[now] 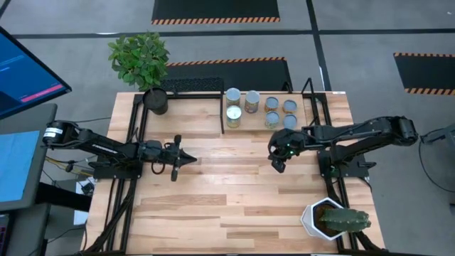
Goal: Pick and place cans onto a shelf
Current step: Adjust the canned goods on the shelf
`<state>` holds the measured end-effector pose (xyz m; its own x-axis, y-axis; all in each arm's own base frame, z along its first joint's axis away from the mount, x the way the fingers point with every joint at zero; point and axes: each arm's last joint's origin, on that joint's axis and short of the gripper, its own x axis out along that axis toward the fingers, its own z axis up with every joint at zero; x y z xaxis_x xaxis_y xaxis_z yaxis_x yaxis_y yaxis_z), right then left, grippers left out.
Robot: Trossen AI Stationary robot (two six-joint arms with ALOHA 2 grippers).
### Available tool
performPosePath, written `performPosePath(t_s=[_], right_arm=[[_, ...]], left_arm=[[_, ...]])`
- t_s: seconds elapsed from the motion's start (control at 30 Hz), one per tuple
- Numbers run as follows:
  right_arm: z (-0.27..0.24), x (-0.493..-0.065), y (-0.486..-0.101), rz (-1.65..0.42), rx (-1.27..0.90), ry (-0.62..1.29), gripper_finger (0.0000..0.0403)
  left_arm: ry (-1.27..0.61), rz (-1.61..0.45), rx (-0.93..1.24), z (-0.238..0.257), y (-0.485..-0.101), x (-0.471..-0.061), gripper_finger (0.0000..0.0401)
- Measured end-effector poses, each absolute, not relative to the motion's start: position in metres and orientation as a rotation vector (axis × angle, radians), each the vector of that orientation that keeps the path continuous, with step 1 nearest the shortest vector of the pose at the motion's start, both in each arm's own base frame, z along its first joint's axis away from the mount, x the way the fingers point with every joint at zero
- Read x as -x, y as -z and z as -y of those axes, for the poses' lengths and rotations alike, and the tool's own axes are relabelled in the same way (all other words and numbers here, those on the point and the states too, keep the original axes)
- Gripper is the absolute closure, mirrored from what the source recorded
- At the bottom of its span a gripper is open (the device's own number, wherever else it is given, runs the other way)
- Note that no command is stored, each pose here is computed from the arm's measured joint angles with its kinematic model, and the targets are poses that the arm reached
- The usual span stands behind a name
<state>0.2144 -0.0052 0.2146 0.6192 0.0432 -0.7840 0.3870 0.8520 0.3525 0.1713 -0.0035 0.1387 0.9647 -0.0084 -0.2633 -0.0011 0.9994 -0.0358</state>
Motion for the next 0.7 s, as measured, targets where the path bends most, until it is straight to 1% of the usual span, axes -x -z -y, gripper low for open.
performPosePath(t_s=[0.23, 0.7], right_arm=[[0.0056, -0.2115, -0.2124, -0.926, -0.531, 0.221, 0.0345], [0.0056, -0.2116, -0.2125, -0.925, -0.531, 0.221, 0.0345]], left_arm=[[0.002, -0.265, 0.04, 0.0035, -0.1388, -0.1714, 0.0401], [0.009, -0.265, 0.038, 0.0037, -0.1388, -0.1714, 0.0401]])
